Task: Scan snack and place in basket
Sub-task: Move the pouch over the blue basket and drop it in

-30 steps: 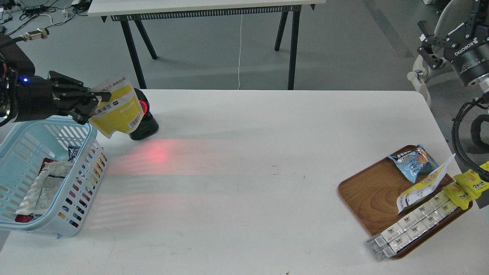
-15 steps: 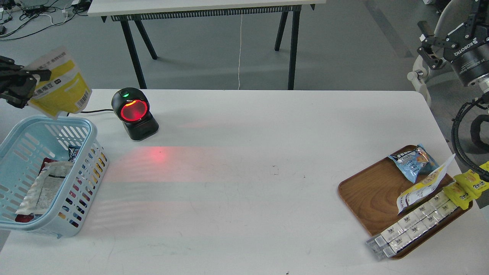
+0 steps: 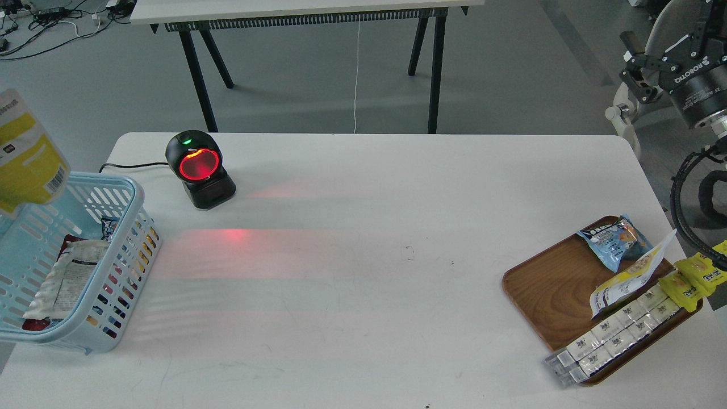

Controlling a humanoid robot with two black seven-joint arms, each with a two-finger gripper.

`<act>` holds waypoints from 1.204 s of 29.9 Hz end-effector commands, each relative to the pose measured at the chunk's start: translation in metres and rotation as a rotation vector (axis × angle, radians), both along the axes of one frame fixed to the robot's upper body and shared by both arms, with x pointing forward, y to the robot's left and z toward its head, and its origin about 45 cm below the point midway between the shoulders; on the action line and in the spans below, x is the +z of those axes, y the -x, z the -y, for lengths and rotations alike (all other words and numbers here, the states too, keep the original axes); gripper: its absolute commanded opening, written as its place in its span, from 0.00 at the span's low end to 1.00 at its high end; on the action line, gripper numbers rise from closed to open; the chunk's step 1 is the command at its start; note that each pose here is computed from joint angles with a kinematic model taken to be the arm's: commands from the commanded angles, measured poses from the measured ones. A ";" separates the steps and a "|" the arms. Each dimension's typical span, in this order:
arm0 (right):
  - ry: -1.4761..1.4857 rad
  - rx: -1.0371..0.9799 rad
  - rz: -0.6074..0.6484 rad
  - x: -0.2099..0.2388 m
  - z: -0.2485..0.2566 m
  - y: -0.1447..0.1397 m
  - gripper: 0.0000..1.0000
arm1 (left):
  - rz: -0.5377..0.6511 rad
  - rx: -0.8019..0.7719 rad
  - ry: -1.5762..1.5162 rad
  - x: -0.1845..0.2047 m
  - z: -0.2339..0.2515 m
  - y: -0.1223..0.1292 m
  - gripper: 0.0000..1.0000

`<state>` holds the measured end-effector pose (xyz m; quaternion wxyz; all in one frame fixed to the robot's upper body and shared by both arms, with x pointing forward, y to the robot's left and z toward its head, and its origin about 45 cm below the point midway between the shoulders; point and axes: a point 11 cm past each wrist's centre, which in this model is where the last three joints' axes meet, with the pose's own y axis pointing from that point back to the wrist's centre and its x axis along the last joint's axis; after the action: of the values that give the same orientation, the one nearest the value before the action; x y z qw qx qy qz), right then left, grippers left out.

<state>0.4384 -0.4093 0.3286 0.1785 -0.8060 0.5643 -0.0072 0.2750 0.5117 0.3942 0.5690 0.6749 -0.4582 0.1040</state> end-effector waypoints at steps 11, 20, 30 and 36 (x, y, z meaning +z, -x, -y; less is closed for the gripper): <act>0.000 -0.002 0.001 0.000 0.001 0.000 0.99 | -0.137 -0.037 0.032 -0.042 0.016 0.019 0.00; 0.000 -0.003 0.000 0.000 0.001 0.000 0.99 | -0.192 -0.055 0.055 -0.063 0.023 0.021 0.07; -0.001 -0.003 0.002 0.001 0.001 0.000 0.99 | -0.183 -0.056 0.093 -0.064 0.028 0.017 0.16; 0.002 0.003 -0.006 -0.002 -0.001 0.000 0.99 | -0.138 -0.037 0.206 -0.055 0.038 0.005 0.45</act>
<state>0.4383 -0.4102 0.3287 0.1786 -0.8053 0.5652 -0.0074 0.2623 0.4797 0.3334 0.6530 0.6292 -0.4164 0.0661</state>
